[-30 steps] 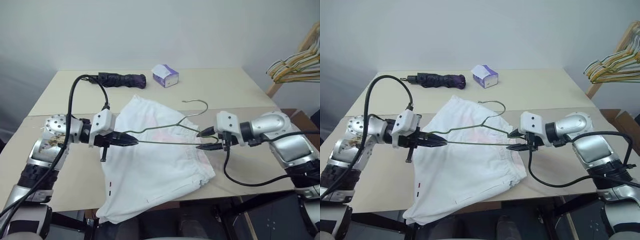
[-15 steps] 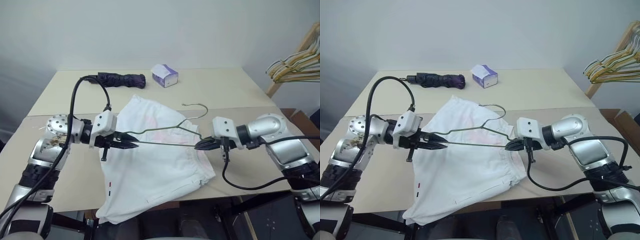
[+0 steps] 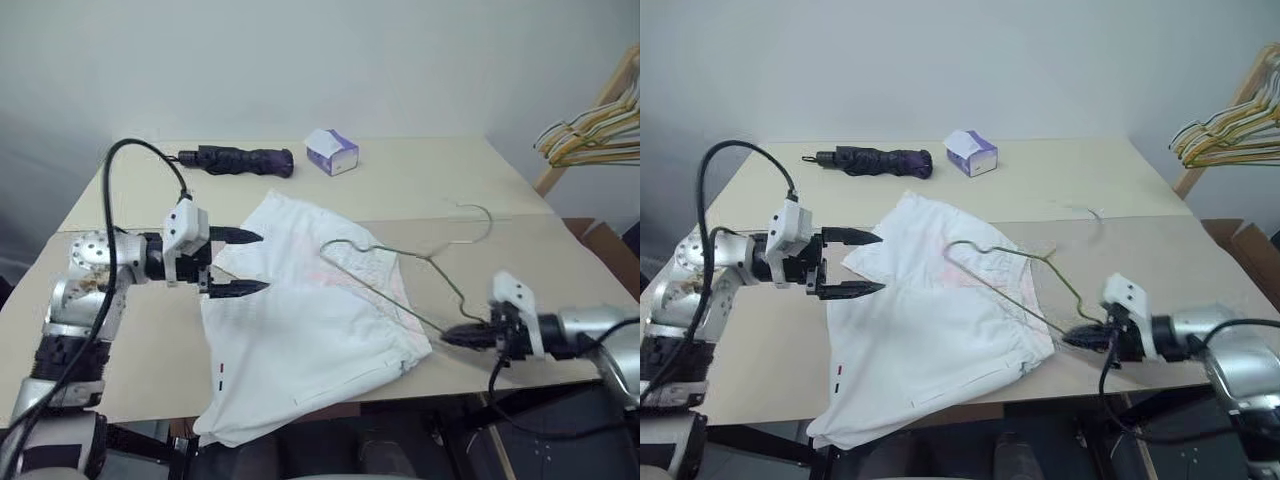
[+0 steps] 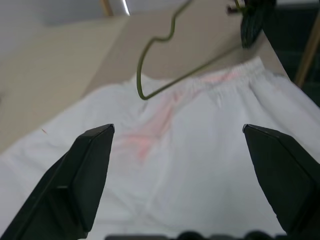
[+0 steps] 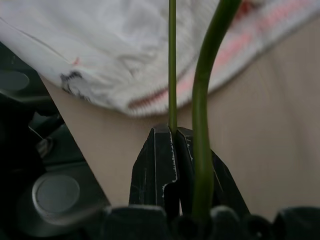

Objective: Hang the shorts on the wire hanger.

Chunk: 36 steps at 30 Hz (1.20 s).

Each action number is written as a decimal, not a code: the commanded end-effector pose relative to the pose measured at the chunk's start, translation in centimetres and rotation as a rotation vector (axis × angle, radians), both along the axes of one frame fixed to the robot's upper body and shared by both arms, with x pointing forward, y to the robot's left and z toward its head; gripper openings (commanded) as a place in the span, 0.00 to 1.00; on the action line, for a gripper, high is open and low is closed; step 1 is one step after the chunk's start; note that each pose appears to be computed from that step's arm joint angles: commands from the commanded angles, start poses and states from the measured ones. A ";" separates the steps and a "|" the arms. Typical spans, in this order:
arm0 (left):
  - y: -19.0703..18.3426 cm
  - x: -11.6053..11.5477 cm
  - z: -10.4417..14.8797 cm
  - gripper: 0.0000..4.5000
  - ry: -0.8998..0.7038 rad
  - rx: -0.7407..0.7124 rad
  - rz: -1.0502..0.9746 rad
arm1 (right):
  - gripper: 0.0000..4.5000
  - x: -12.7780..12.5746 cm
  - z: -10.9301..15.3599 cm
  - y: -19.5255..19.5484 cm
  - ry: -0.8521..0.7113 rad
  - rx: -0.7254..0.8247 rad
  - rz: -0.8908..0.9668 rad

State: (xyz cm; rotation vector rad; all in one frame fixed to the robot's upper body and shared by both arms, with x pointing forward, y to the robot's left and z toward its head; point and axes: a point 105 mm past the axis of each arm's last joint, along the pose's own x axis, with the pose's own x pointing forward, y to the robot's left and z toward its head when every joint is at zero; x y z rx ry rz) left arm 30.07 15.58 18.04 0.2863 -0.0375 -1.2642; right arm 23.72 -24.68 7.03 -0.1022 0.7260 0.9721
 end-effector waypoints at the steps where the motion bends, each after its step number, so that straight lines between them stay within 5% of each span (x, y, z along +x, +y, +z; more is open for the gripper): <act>1: -0.6 -1.1 2.2 0.98 -0.052 -0.056 -0.030 | 0.00 -0.2 0.4 -1.8 0.047 0.050 -0.151; 10: -1.8 -2.3 2.0 0.98 -0.025 -0.038 -0.093 | 0.00 -1.1 -1.6 -3.7 0.174 0.122 -0.371; 36: -1.8 -2.5 1.4 0.98 -0.030 -0.016 -0.087 | 0.00 -2.2 -1.4 -3.7 0.270 0.089 -0.275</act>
